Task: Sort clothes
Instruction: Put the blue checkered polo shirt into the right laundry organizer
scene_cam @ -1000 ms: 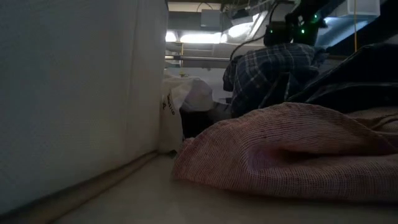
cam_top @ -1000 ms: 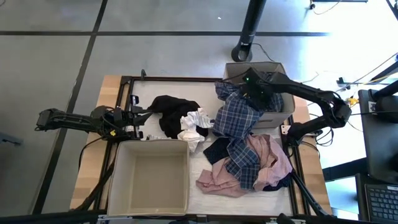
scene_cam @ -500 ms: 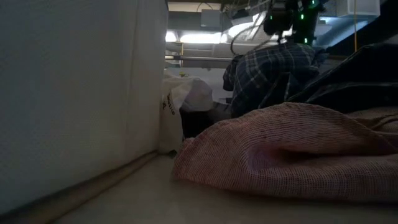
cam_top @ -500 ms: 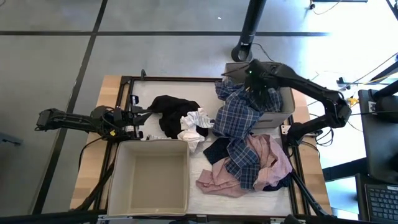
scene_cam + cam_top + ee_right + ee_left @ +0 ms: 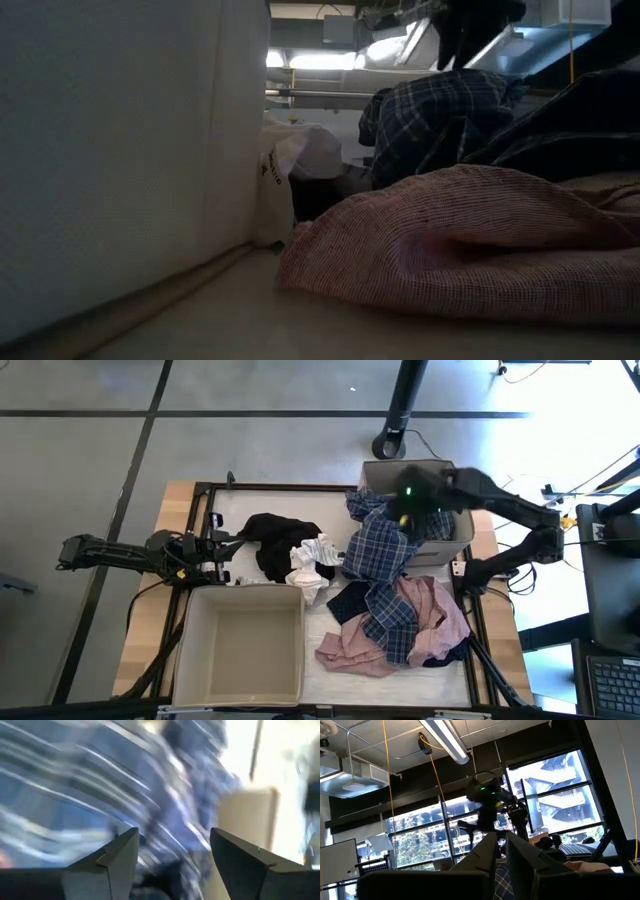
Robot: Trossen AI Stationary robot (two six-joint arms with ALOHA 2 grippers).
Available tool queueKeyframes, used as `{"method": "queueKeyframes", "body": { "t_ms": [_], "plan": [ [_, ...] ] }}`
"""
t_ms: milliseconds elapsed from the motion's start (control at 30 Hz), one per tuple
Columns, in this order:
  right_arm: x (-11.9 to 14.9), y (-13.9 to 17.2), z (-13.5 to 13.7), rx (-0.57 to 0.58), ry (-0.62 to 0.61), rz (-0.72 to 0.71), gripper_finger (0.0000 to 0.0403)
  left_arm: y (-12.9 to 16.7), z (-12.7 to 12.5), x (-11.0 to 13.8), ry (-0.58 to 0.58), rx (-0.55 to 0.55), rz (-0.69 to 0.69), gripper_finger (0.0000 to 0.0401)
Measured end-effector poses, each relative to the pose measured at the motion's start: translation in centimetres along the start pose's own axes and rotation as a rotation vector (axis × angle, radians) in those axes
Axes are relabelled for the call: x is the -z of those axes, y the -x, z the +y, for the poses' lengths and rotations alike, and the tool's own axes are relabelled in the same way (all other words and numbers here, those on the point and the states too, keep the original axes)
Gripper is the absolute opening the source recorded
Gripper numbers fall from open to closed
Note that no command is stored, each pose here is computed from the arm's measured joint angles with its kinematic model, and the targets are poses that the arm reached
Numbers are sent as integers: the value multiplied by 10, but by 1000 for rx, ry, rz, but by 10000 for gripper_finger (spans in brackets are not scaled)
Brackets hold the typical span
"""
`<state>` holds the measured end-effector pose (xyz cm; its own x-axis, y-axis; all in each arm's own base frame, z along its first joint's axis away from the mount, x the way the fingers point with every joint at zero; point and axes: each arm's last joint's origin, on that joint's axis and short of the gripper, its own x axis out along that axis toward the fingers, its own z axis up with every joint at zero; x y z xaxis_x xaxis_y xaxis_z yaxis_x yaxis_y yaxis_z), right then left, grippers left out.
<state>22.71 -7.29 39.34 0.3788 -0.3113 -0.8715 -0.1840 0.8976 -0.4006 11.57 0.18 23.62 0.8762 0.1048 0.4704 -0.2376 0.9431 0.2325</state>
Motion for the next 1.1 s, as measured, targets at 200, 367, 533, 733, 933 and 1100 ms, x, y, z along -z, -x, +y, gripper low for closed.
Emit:
{"method": "queueKeyframes", "body": {
  "t_ms": [200, 367, 533, 733, 933, 1100],
  "plan": [
    [-22, 2, 42, -73, 129, -51, 244, 0, 0, 0, 6, 0, 0, 31],
    [-31, 2, 61, -24, 171, -60, 244, 0, 0, 0, 7, 0, 0, 31],
    [-30, -11, 69, 14, 195, -10, 243, 0, 0, 0, 7, 1, -1, 31],
    [-26, -29, 77, 7, 217, 44, 228, 0, 0, 0, 7, 0, 0, 31],
    [-24, -39, 80, 30, 241, 68, 138, 0, 0, 0, 7, 0, -1, 31],
    [-22, -41, 80, 68, 285, 101, 42, 0, 0, 0, 8, -1, -2, 31]
  ]
}}
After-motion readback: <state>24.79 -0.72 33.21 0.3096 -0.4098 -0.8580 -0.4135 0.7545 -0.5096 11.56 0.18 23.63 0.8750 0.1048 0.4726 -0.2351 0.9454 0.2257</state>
